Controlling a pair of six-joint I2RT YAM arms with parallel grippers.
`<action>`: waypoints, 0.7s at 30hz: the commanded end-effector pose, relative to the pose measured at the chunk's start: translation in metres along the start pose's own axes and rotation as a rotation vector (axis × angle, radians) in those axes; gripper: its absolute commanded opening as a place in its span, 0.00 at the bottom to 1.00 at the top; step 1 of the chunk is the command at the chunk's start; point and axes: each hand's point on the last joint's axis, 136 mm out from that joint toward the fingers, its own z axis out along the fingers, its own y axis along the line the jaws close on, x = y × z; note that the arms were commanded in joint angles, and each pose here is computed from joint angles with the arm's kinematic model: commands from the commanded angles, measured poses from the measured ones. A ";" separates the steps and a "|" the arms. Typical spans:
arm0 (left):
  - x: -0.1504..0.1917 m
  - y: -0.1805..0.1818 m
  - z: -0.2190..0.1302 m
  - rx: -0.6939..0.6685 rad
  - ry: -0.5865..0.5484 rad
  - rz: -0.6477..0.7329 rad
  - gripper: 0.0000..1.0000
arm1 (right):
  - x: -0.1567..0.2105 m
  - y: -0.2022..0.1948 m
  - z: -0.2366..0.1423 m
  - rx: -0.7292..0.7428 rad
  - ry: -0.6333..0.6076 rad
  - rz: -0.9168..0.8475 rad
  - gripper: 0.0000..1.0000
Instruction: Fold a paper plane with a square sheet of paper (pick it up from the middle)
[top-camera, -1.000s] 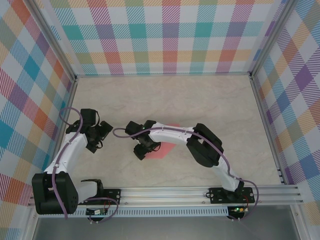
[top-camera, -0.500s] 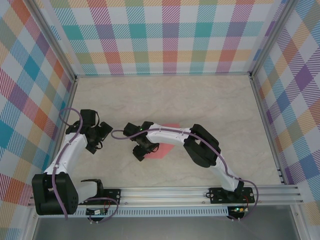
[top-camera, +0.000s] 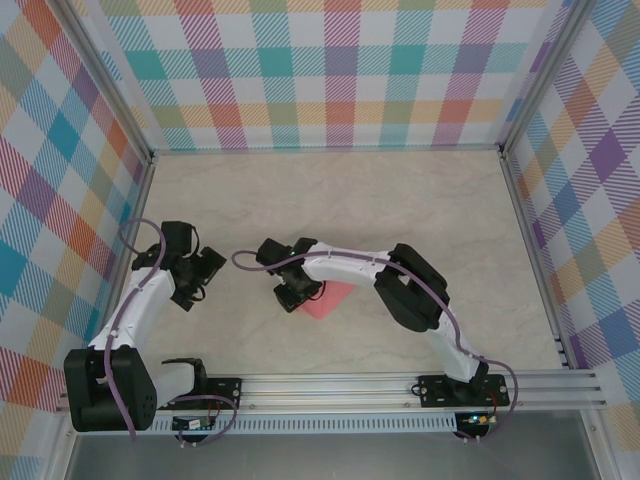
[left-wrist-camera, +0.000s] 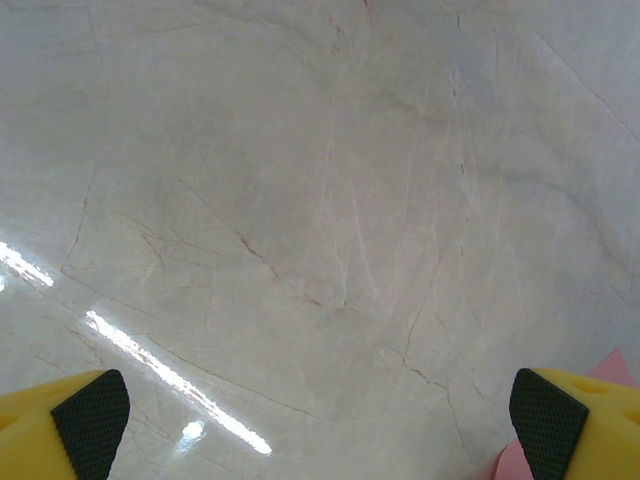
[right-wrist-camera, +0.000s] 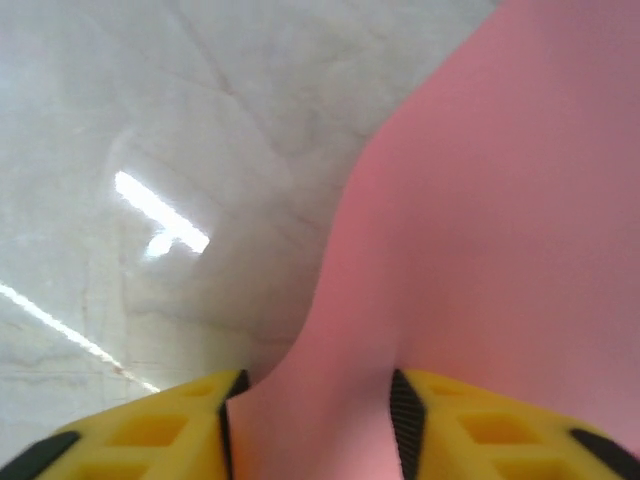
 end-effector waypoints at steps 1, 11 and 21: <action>0.007 -0.002 0.001 0.051 0.033 0.006 1.00 | -0.003 -0.003 -0.014 -0.074 -0.030 0.066 0.35; 0.034 -0.033 0.009 0.206 0.137 0.076 0.97 | -0.010 -0.027 -0.058 -0.171 -0.213 0.258 0.24; 0.082 -0.096 0.017 0.290 0.192 0.284 0.95 | 0.016 -0.087 -0.072 -0.152 -0.302 0.528 0.25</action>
